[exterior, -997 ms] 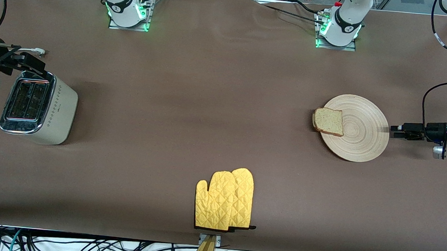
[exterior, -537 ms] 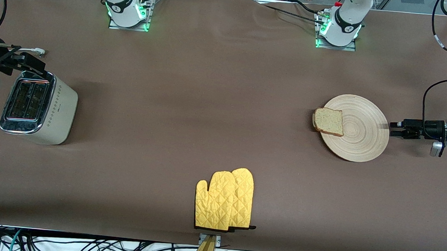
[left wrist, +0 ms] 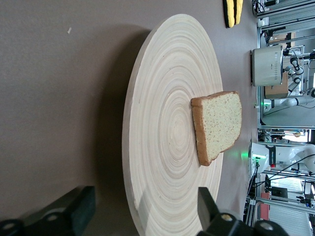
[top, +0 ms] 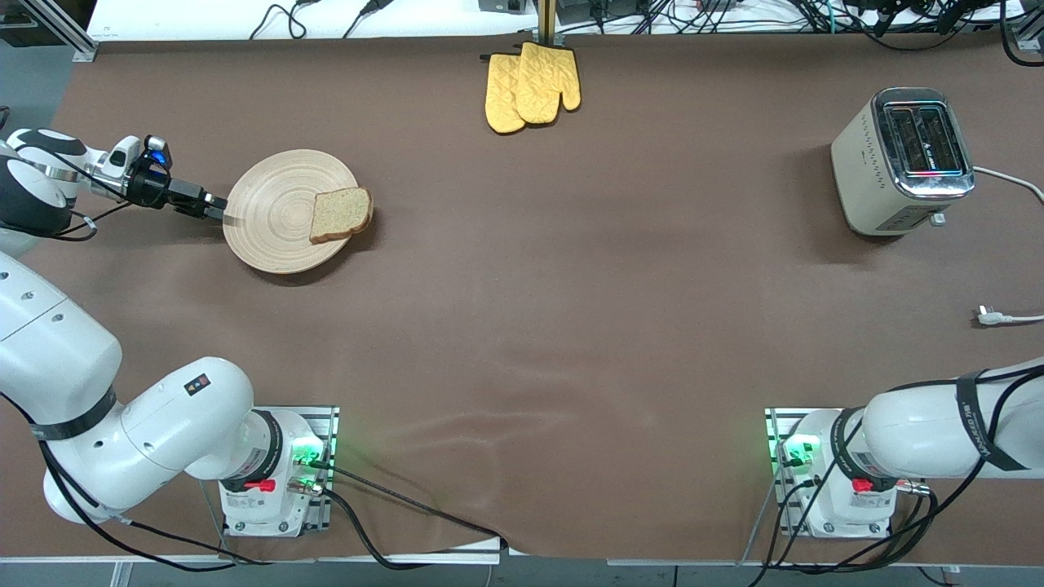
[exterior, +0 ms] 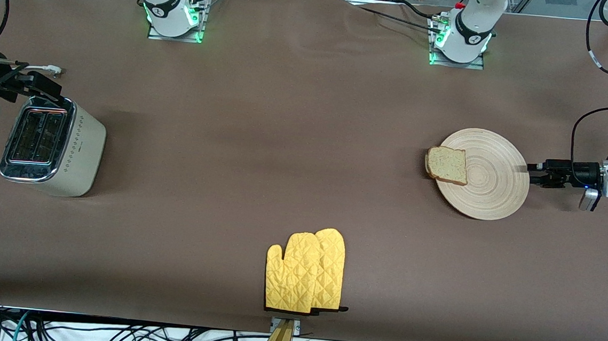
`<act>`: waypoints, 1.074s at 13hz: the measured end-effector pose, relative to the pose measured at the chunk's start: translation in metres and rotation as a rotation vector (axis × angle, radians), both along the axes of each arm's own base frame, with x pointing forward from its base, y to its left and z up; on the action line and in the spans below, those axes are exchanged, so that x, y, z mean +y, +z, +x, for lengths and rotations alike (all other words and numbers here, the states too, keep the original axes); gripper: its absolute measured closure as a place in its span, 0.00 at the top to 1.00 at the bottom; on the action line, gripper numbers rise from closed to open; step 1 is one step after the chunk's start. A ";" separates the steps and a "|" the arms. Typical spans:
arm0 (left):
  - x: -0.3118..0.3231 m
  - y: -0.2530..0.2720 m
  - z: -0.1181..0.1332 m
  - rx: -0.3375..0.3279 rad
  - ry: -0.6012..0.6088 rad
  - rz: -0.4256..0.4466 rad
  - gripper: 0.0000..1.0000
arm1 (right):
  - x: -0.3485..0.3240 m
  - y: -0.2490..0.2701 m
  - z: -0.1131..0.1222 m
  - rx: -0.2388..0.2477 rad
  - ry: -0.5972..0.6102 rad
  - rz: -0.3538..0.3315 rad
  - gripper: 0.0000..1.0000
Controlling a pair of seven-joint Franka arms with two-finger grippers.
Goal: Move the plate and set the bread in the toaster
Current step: 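Lower the left gripper and reach toward the wooden plate's rim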
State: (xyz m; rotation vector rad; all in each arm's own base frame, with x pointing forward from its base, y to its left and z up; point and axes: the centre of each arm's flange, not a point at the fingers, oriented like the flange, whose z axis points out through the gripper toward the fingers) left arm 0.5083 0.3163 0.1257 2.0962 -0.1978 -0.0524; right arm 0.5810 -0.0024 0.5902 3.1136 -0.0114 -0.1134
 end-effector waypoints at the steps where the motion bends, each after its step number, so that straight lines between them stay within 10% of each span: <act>1: 0.000 0.000 0.000 0.000 0.000 0.000 0.90 | 0.000 0.000 0.000 0.000 0.000 0.000 1.00; 8: -0.005 0.000 0.004 -0.010 0.018 -0.023 0.67 | 0.000 0.000 0.000 0.000 0.000 0.000 1.00; 14: -0.011 -0.017 0.002 0.005 0.031 -0.038 0.12 | -0.001 0.000 0.000 0.000 -0.001 0.000 1.00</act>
